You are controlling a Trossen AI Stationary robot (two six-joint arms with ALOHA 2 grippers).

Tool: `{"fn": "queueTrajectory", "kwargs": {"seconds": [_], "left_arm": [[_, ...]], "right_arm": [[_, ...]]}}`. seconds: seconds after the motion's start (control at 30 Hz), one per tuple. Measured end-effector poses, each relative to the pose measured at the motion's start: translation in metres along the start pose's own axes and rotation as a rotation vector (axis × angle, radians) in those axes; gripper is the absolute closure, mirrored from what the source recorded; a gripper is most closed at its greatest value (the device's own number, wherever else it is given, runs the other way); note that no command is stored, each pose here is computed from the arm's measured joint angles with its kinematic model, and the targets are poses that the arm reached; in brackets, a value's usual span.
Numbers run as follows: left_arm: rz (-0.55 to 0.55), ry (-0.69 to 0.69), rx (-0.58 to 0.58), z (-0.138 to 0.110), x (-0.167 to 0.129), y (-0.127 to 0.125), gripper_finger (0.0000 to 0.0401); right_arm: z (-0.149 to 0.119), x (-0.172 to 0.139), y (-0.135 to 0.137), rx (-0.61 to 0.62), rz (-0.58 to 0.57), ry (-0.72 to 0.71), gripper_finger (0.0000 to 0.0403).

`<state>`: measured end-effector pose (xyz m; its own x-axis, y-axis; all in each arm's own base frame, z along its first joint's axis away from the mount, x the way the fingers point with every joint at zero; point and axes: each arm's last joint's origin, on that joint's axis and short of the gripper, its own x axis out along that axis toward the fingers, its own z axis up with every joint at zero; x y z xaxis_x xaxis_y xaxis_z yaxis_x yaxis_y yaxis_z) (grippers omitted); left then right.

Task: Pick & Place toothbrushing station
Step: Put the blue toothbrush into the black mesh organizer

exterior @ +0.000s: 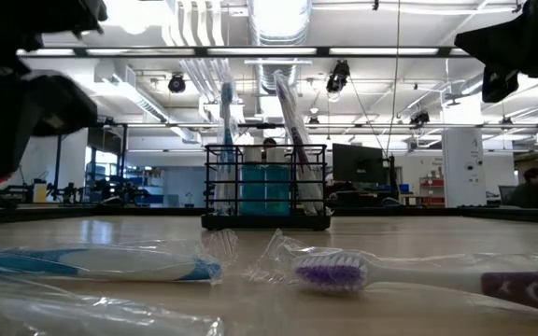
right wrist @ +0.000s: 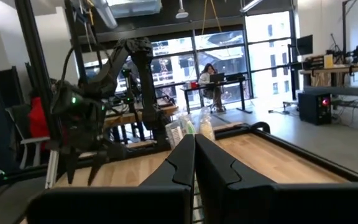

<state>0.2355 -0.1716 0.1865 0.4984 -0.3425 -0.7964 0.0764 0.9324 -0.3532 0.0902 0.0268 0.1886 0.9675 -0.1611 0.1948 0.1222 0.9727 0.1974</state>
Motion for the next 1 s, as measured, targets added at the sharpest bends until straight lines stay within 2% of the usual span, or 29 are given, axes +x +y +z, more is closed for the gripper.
{"fn": "queueTrajectory", "kwargs": {"seconds": [0.27,0.53,0.7,0.87,1.0], "left_arm": [[-0.004,0.050,-0.016,0.002,0.033,-0.011,0.0195],[0.059,0.118,0.025,-0.004,0.044,-0.007,0.0195],[0.075,0.135,0.065,-0.006,0.039,-0.006,0.0195],[0.094,0.057,0.096,0.008,0.016,-0.013,0.0195],[0.121,0.081,0.100,0.006,0.012,-0.011,0.0195]], "right_arm": [[0.000,0.000,0.000,0.040,0.001,0.001,0.0394],[-0.001,0.000,0.000,0.067,0.000,0.007,0.0394],[-0.002,0.001,0.001,0.072,-0.001,0.016,0.0394],[-0.002,0.001,0.001,0.065,-0.003,0.023,0.0394],[-0.003,0.001,0.001,0.058,-0.002,0.023,0.0394]]}}
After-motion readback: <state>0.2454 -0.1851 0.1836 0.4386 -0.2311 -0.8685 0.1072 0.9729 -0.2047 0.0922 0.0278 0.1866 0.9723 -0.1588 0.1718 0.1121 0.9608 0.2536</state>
